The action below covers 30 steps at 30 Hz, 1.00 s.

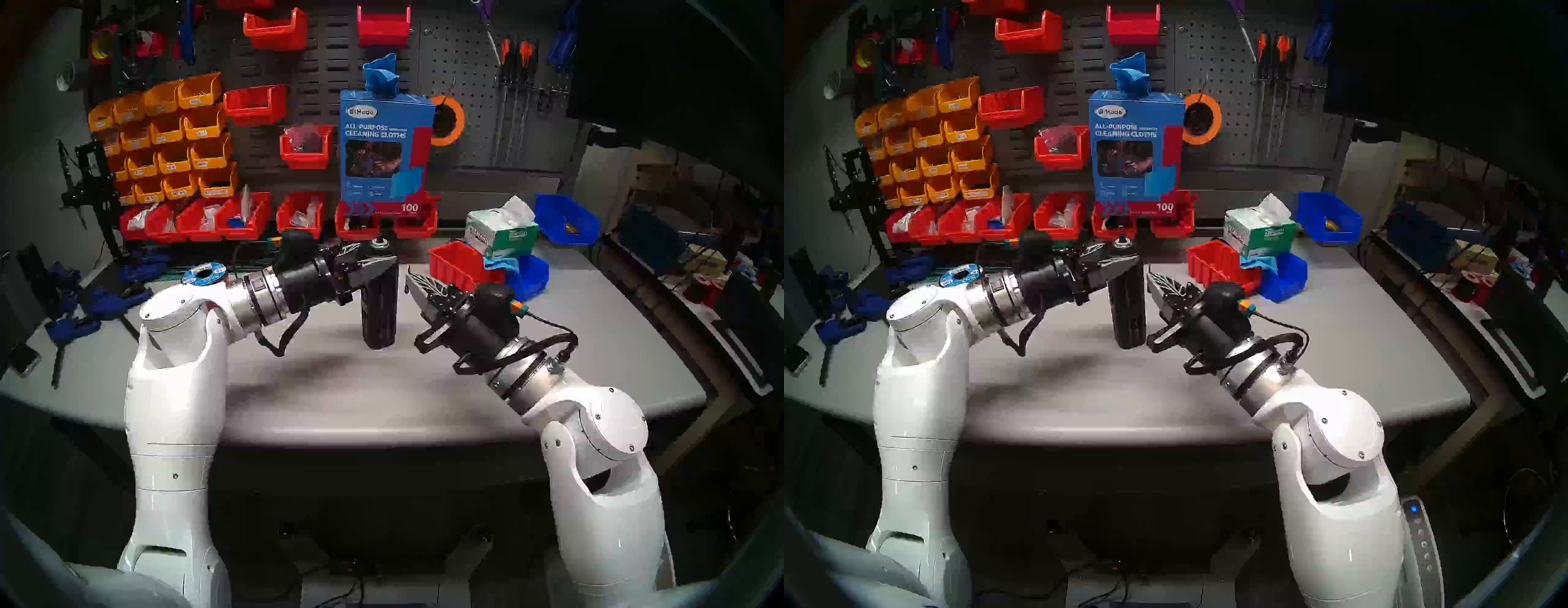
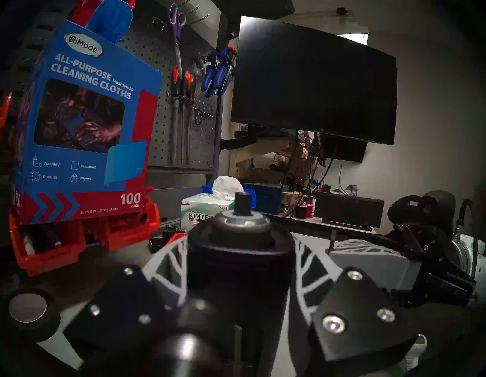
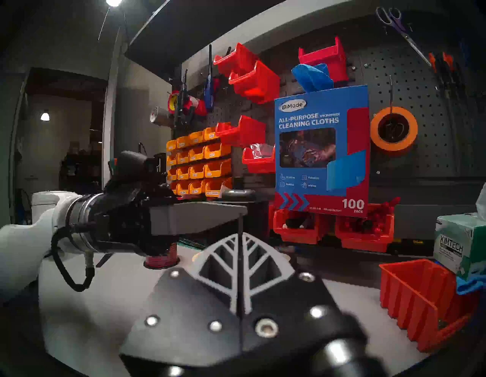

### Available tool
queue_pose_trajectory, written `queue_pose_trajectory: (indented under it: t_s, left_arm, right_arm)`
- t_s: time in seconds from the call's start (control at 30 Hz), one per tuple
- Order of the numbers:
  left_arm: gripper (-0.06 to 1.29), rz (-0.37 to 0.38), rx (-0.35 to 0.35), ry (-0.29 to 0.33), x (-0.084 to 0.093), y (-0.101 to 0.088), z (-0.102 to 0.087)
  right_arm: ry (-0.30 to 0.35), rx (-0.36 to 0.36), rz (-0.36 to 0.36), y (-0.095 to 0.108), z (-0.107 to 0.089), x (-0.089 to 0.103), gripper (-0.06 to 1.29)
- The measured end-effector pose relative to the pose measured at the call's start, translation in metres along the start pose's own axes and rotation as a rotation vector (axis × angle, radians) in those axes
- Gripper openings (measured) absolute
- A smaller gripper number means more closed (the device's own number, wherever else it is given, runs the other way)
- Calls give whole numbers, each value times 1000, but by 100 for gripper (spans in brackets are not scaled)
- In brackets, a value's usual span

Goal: Pick a screwdriver bit and insert it into the screwdriver

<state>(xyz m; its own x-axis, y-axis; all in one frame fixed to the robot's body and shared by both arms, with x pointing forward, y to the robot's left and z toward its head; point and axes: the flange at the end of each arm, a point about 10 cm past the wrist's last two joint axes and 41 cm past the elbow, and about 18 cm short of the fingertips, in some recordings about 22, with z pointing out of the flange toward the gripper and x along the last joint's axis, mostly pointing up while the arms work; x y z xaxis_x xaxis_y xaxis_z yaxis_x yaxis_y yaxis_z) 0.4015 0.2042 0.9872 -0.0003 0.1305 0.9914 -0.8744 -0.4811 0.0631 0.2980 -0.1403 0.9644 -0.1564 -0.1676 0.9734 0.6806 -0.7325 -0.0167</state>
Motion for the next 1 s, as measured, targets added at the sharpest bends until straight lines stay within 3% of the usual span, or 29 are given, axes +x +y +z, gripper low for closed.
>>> queue_pose_trajectory:
  t_s: [1.0]
  left_arm:
    - [50, -5, -57, -29, 0, 18, 5]
  right_arm:
    - [84, 130, 46, 32, 22, 54, -4]
